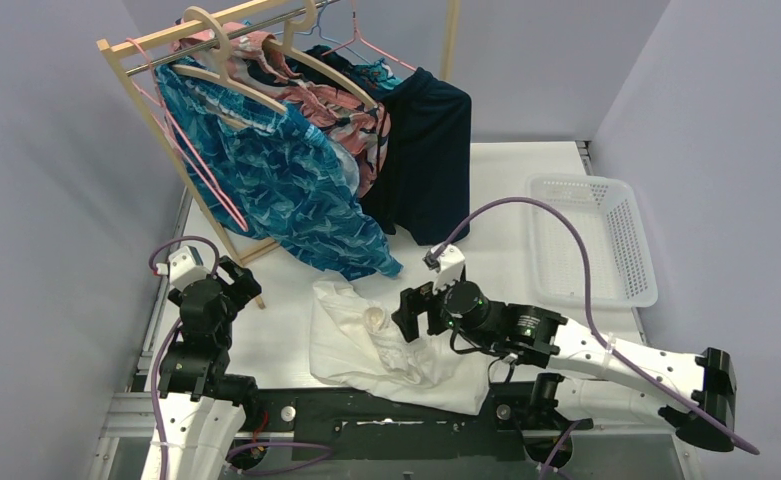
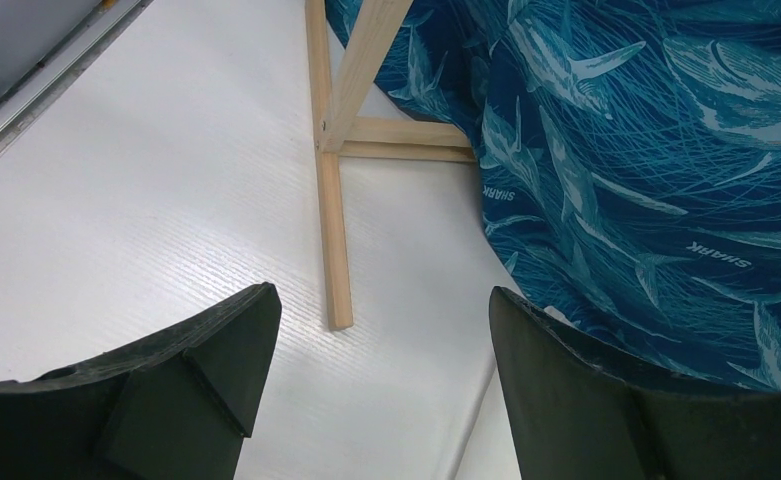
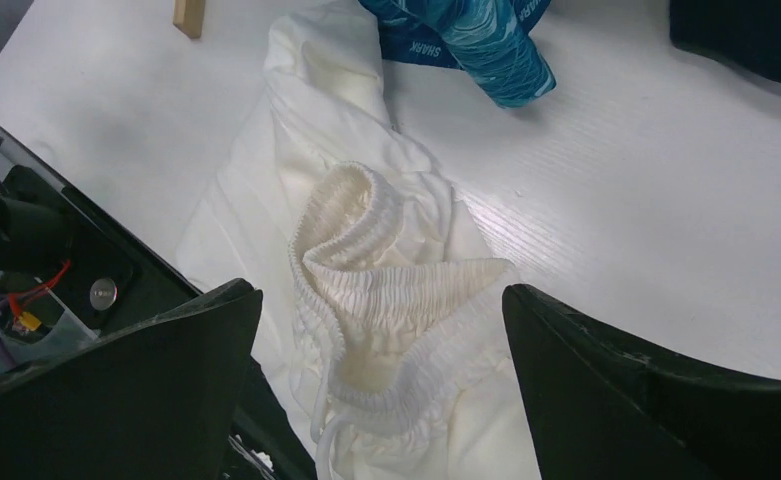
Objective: Remove the shorts from the hanger
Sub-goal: Pick up the shorts at the center of the board.
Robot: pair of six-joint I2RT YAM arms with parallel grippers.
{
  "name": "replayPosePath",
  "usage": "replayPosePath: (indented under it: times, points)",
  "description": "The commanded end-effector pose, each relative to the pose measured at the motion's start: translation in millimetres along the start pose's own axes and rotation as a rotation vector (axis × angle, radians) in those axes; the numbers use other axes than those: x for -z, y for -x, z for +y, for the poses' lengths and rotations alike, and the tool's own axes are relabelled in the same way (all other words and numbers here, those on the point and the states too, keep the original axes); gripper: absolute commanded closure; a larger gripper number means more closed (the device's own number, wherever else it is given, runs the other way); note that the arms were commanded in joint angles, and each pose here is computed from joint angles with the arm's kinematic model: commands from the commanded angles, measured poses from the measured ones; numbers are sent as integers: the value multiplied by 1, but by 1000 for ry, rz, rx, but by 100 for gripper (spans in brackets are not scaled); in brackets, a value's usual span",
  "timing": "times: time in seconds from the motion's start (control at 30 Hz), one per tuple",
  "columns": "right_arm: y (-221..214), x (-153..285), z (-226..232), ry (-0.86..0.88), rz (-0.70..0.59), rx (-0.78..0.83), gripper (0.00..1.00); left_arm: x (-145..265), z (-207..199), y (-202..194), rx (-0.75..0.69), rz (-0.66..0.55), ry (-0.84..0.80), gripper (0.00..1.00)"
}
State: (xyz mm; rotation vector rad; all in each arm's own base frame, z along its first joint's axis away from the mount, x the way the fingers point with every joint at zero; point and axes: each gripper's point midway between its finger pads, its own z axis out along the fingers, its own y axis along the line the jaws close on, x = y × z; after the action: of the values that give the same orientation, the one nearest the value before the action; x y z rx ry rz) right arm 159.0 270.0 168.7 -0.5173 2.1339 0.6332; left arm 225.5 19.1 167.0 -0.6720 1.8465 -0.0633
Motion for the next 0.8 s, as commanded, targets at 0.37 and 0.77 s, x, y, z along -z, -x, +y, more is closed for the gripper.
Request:
replayPosePath:
  times: [0.37, 0.77]
  points:
    - [-60, -38, 15, 41, 262, -86, 2, -1, -11, 14, 13, -48, -46, 24]
    - [-127, -85, -73, -523, 453, 80, 2, 0, -11, 13, 15, -49, -50, 24]
